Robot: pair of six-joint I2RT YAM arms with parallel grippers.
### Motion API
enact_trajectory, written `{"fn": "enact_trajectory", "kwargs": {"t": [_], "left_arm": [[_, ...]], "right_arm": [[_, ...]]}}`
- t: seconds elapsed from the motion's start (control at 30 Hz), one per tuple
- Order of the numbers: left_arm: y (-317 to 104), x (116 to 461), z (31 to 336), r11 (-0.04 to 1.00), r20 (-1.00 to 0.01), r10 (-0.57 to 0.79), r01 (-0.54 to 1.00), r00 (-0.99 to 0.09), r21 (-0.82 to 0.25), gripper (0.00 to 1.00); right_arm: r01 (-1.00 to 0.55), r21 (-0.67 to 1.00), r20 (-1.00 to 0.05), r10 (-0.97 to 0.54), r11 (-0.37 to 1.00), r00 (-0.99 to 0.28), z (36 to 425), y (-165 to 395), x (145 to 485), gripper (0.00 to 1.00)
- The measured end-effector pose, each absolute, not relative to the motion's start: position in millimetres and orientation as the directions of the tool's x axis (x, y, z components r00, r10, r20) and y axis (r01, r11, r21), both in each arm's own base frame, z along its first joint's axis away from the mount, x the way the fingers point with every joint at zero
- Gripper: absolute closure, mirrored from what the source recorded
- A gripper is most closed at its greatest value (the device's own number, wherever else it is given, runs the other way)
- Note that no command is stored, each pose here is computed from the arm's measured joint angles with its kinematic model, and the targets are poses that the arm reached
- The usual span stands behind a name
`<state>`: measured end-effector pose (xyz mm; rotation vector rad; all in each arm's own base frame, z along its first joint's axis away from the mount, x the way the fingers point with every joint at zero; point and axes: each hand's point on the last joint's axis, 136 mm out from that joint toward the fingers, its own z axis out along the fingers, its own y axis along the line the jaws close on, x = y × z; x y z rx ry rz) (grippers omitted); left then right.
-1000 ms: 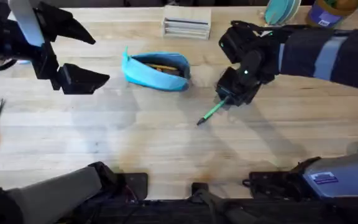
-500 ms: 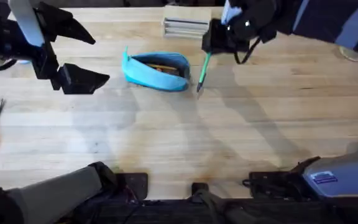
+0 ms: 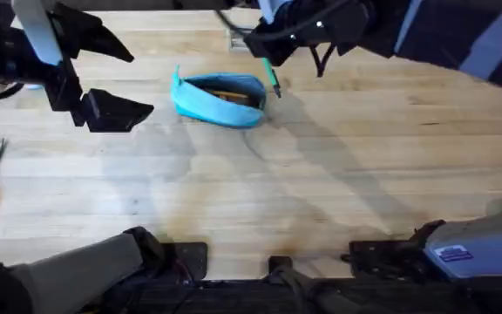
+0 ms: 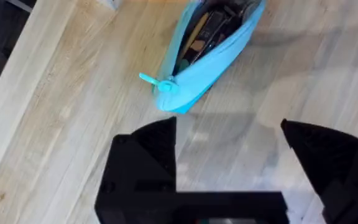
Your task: Unzip the bag, pick up the pens from the table one at a time and place them inside, then zip the bag closed.
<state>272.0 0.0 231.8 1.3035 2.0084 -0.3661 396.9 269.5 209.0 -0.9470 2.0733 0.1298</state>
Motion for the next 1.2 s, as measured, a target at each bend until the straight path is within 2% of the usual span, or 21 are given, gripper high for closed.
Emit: {"fn": "enact_trajectory", "kwargs": {"t": [0.2,0.4,0.57,0.7,1.2], "left_arm": [[0.9,271.8,231.0,0.453,-0.684,0.687,0.881,-0.247,0.136,0.007],[3.6,270.9,228.3,0.453,-0.667,0.699,0.881,-0.257,0.136,0.007],[3.7,270.9,228.3,0.453,-0.667,0.699,0.881,-0.257,0.136,0.008],[4.1,270.7,227.9,0.453,-0.665,0.701,0.881,-0.258,0.136,0.007],[4.1,270.7,227.9,0.453,-0.665,0.701,0.881,-0.258,0.136,0.007]], "right_arm": [[-0.804,-0.275,-0.734,-0.655,0.528,-0.179,215.6,305.1,376.7,0.968],[-0.841,-0.280,-0.765,-0.636,0.462,-0.095,220.9,322.4,375.1,0.968],[-0.860,-0.275,-0.764,-0.641,0.429,-0.076,207.3,336.5,374.8,0.968],[-0.900,-0.279,-0.708,-0.705,0.336,-0.044,164.2,355.6,366.7,0.968],[-0.921,-0.250,-0.671,-0.739,0.298,-0.056,103.6,371.0,374.8,0.968]]}}
